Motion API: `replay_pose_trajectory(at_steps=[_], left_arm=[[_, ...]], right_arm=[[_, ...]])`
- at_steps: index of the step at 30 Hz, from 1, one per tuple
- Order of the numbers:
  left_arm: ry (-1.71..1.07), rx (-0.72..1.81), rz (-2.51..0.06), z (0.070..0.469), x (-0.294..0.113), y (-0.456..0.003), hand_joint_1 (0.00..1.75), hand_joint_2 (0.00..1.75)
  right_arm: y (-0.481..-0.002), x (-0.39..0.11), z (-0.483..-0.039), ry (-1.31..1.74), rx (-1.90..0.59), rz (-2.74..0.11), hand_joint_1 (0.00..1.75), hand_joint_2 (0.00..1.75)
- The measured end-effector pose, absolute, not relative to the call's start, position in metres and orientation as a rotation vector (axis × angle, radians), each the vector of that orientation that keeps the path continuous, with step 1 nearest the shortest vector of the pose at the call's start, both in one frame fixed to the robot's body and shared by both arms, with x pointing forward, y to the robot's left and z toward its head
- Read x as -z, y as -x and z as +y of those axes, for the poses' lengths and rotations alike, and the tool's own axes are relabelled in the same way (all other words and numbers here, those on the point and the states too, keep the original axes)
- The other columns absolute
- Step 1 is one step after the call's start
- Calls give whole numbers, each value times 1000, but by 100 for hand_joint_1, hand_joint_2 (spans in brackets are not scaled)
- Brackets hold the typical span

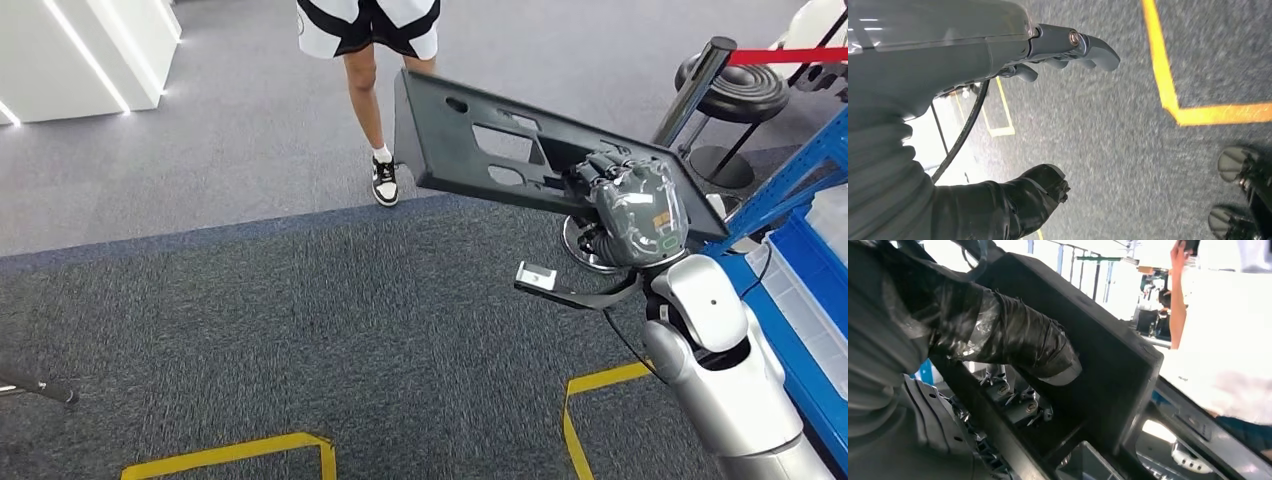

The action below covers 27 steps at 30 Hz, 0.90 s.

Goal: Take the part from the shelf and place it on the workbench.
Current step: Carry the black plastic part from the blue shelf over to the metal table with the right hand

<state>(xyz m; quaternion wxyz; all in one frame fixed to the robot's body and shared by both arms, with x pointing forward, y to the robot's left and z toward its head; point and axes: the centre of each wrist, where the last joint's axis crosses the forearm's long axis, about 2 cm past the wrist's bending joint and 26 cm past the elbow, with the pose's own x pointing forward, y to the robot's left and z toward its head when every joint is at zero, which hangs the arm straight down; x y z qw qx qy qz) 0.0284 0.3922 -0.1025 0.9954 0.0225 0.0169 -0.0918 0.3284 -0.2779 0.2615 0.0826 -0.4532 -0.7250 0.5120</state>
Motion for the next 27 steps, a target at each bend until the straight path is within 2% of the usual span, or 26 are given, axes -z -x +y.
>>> replay_pose_trajectory(at_steps=[27], left_arm=[[-64,231,12,393,102,-28,0,175]], right_arm=[[-330,-263,-280,1388,-1534,-2150,175,175]])
